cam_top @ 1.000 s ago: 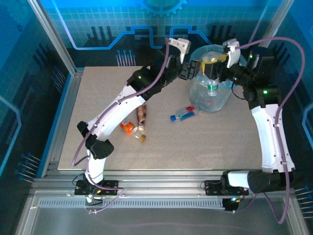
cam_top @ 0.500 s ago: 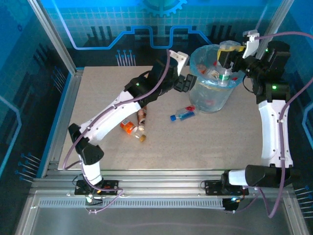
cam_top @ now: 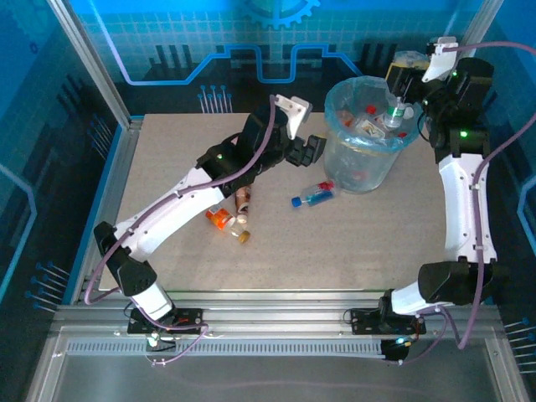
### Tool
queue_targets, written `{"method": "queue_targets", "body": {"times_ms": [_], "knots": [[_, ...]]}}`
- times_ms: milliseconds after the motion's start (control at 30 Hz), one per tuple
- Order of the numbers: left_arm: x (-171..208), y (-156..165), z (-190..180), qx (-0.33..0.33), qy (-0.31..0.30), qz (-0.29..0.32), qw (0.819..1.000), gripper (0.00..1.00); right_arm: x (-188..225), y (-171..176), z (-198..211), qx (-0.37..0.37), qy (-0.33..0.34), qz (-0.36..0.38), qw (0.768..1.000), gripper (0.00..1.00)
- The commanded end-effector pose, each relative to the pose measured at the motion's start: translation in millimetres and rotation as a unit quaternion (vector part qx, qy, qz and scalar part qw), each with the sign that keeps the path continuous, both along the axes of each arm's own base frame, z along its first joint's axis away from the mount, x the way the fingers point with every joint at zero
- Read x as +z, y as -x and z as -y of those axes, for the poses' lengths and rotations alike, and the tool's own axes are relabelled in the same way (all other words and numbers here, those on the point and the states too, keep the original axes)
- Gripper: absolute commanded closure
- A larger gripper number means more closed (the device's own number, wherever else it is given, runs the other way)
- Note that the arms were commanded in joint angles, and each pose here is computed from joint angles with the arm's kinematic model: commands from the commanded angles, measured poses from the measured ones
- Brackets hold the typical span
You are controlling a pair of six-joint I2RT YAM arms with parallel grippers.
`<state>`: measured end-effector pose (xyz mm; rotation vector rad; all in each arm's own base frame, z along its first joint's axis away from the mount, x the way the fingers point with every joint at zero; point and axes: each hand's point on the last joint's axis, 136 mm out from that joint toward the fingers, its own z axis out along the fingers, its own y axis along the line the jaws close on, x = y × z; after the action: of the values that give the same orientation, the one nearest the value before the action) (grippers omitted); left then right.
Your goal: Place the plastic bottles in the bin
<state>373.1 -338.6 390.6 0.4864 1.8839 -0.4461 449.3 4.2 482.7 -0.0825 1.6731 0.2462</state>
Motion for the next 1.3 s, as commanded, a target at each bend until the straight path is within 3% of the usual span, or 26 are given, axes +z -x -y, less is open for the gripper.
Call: {"method": "queue_targets", "body": {"times_ms": [0,300,700,967,1267], "knots": [[22.9,7.1,-9.5,0.003,0.013,0.033,0.999,0.12,7.7,-21.3,12.6,-0.033,0.036,0.030,0.998,0.57],[19.7,9.0,-17.8,0.015,0.010,0.034,0.999,0.12,-32.5,-58.8,21.6,-0.056,0.067,0.001,0.996,0.46],[14.6,2.0,-13.4,0.013,-0.006,0.034,0.999,0.09,-48.6,-57.9,7.5,-0.049,0.066,-0.021,0.996,0.27],[33.6,-15.0,2.3,0.011,-0.006,0.037,0.999,0.09,-45.4,-40.3,-8.1,-0.018,0.048,-0.032,0.998,0.24],[55.3,-48.7,20.6,0.053,0.033,0.028,0.998,0.09,-59.6,21.3,-51.6,0.083,-0.068,-0.089,0.990,0.22]]}}
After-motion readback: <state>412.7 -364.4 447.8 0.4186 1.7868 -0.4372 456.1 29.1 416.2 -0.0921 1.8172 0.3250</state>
